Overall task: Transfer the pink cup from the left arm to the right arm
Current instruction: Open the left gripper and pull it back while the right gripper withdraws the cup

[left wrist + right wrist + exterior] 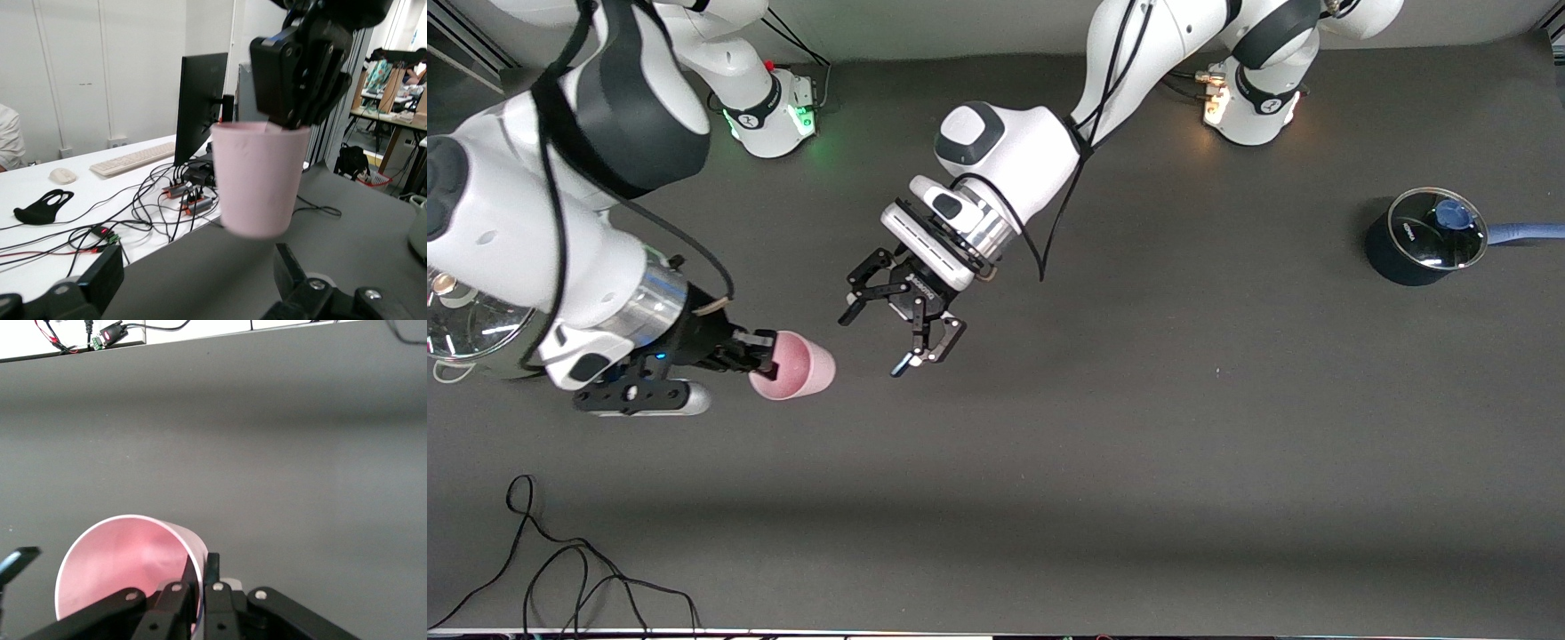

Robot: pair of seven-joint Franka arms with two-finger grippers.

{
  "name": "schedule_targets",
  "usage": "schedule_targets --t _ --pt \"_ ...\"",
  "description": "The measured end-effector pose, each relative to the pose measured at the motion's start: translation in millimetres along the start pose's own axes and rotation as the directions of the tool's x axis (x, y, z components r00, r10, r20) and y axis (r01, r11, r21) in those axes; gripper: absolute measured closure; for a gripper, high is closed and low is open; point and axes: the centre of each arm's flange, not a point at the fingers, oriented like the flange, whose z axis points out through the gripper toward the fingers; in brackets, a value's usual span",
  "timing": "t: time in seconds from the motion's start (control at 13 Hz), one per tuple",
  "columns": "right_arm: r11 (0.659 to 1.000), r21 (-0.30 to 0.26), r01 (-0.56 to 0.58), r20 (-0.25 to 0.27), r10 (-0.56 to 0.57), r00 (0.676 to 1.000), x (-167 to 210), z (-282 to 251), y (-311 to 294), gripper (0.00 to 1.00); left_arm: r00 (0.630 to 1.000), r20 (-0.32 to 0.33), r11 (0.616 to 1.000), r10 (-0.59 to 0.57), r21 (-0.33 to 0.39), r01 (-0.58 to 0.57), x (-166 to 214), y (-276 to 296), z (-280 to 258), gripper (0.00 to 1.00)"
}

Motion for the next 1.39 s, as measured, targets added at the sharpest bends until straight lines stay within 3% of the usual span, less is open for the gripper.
schedule_targets --t 0.31,0.54,0.77,1.16,1.39 --pt "0.989 -0.041 0.142 0.007 -0.142 0.990 15 -7 63 0.94 0.995 0.096 1.000 0.026 0.003 -0.027 -10 -36 -26 0.00" --pt "0.964 -0.155 0.217 0.080 -0.207 0.975 17 -1 104 0.94 0.982 0.188 0.998 0.016 -0.068 -0.004 -19 -81 -30 0.00" --pt "0.945 -0.197 0.262 0.136 -0.238 0.962 21 7 161 0.94 0.952 0.305 0.984 -0.016 -0.164 0.069 -34 -149 -38 0.00" --pt "0.910 -0.171 0.379 0.196 -0.346 0.918 18 0 309 0.94 0.883 0.469 0.975 0.001 -0.196 0.103 -97 -221 -60 0.00" --pt "0.863 -0.135 0.487 0.151 -0.467 0.871 15 10 389 0.94 0.811 0.576 0.965 0.101 -0.255 0.061 -128 -278 -83 0.00"
